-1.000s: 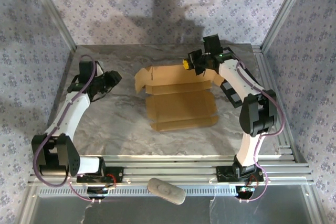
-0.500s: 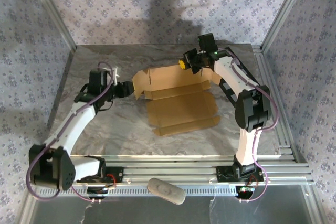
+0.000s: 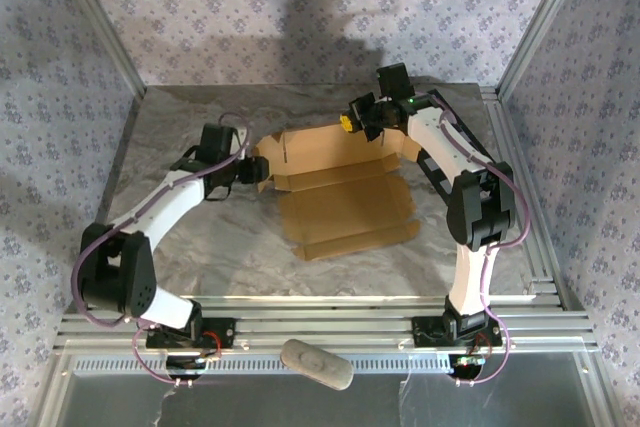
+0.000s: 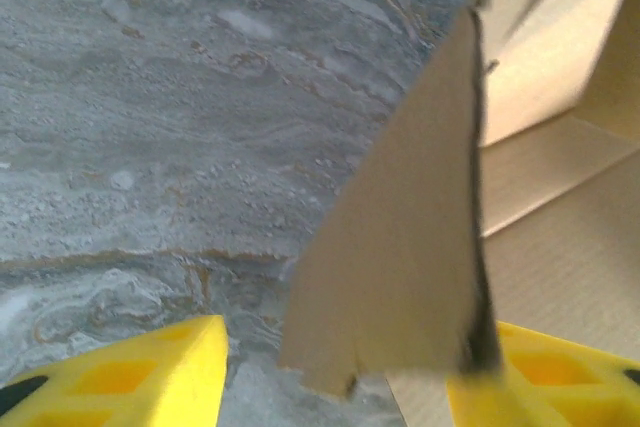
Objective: Fold the paper box
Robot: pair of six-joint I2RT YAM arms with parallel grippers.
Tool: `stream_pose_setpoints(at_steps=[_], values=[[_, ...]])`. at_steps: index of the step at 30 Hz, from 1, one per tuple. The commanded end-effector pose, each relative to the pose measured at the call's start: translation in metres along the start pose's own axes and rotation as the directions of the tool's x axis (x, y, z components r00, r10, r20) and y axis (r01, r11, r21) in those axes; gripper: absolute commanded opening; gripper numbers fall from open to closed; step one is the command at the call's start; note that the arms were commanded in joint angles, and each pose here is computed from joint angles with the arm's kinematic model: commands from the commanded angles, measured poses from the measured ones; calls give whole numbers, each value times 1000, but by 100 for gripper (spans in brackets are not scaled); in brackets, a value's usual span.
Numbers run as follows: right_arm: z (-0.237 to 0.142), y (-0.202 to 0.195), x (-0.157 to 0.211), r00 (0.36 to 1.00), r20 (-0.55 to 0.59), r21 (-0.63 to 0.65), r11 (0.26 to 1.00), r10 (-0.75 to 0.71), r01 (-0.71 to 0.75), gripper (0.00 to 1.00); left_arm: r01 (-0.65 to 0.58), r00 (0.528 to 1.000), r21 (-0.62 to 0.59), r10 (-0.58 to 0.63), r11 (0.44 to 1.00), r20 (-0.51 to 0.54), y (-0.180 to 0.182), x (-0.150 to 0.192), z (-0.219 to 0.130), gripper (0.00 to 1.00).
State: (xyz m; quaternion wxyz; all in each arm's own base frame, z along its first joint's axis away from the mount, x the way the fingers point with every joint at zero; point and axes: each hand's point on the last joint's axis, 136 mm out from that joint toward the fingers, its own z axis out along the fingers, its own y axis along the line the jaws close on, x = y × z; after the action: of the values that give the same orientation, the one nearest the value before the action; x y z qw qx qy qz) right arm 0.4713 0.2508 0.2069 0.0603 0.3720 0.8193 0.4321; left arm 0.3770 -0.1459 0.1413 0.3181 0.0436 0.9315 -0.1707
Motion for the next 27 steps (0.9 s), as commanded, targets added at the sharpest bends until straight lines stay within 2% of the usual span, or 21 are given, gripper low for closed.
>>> stream_pose_setpoints(at_steps=[1,4,7,11,14,16,18,21,23,27], values=[[-1,11,9,1000,-28,-24,1000,-6,6,0,27,998,-58,-24,998,54,3,-23,5,49],[-3,12,8,1000,-19,-34,999,-6,5,0,71,996,-88,-66,994,56,-1,-27,14,30],[-4,13,7,1000,-9,-52,999,2,-3,0,115,992,-150,-106,982,66,-3,-26,19,16],[-3,12,10,1000,-1,-76,997,6,-6,0,207,978,-265,-191,942,83,0,-18,22,6],[-3,9,14,1000,14,-86,996,0,1,0,342,940,-336,-323,878,112,10,-9,21,1],[-4,7,17,1000,21,-93,996,-6,8,0,411,911,-297,-393,862,120,4,-7,26,5],[-2,2,18,1000,21,-91,996,-5,7,0,441,898,-218,-426,871,115,-11,-11,29,14],[-3,-4,16,999,27,-81,996,-41,43,0,418,906,-100,-408,903,113,-33,-22,18,39],[-6,-7,13,993,42,-70,992,-107,109,0,397,912,-55,-388,916,131,-36,-24,-2,52],[-9,-6,16,979,51,-132,970,-198,203,0,409,890,69,-414,910,188,-28,-26,-51,62]])
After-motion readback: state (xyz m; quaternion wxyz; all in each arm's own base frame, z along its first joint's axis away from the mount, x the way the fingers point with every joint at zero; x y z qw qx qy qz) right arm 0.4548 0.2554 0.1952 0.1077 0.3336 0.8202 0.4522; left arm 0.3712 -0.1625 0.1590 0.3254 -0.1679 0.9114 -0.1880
